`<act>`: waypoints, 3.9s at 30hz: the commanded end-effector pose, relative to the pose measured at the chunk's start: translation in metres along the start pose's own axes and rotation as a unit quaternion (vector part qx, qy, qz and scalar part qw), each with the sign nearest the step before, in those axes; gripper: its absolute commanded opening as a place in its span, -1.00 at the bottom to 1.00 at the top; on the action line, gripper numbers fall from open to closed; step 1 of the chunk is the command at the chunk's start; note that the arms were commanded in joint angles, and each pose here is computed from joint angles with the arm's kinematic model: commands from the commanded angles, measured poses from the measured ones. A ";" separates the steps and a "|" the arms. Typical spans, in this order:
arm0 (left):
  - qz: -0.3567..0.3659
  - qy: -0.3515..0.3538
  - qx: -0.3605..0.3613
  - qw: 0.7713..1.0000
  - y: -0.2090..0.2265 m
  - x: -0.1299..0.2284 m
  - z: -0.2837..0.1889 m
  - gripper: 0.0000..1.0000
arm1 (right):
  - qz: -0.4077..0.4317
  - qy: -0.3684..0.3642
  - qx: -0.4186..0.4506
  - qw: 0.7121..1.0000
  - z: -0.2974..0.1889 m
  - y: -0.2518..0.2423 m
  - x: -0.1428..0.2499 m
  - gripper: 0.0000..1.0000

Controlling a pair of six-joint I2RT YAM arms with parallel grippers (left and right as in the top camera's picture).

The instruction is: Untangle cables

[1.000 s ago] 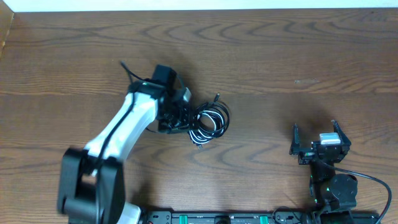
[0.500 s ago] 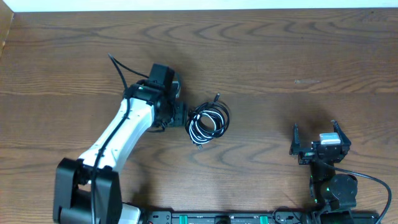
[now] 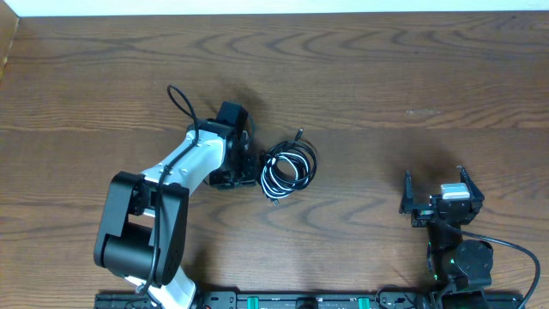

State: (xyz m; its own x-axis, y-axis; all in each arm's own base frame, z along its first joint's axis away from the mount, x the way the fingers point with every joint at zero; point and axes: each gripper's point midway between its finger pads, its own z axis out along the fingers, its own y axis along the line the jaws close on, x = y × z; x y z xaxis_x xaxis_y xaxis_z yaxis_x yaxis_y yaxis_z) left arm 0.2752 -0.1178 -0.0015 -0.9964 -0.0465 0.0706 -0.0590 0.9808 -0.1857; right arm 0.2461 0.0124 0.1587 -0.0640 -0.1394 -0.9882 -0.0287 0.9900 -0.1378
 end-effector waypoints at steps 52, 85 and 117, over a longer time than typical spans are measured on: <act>-0.078 -0.236 -0.050 0.967 0.048 -0.062 -0.102 -0.20 | 0.091 -0.014 -0.186 0.978 -0.012 0.063 -0.011 0.99; -0.153 -0.220 -0.092 0.959 0.085 -0.048 -0.092 -0.05 | 0.233 0.379 -0.339 0.829 0.015 0.121 -0.083 0.99; -0.153 -0.220 -0.092 0.959 0.085 -0.048 -0.092 0.01 | 0.050 0.439 -0.397 0.804 0.020 0.272 0.004 0.94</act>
State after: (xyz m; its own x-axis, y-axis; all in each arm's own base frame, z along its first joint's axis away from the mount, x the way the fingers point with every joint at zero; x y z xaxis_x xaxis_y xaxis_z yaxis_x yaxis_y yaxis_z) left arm 0.3281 -0.0191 0.0752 -0.8645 -0.3669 -0.3435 -0.3682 0.9275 -0.0639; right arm 0.2539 0.2699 0.1237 -0.8040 -0.3338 -0.4921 -0.5586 0.7077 0.4326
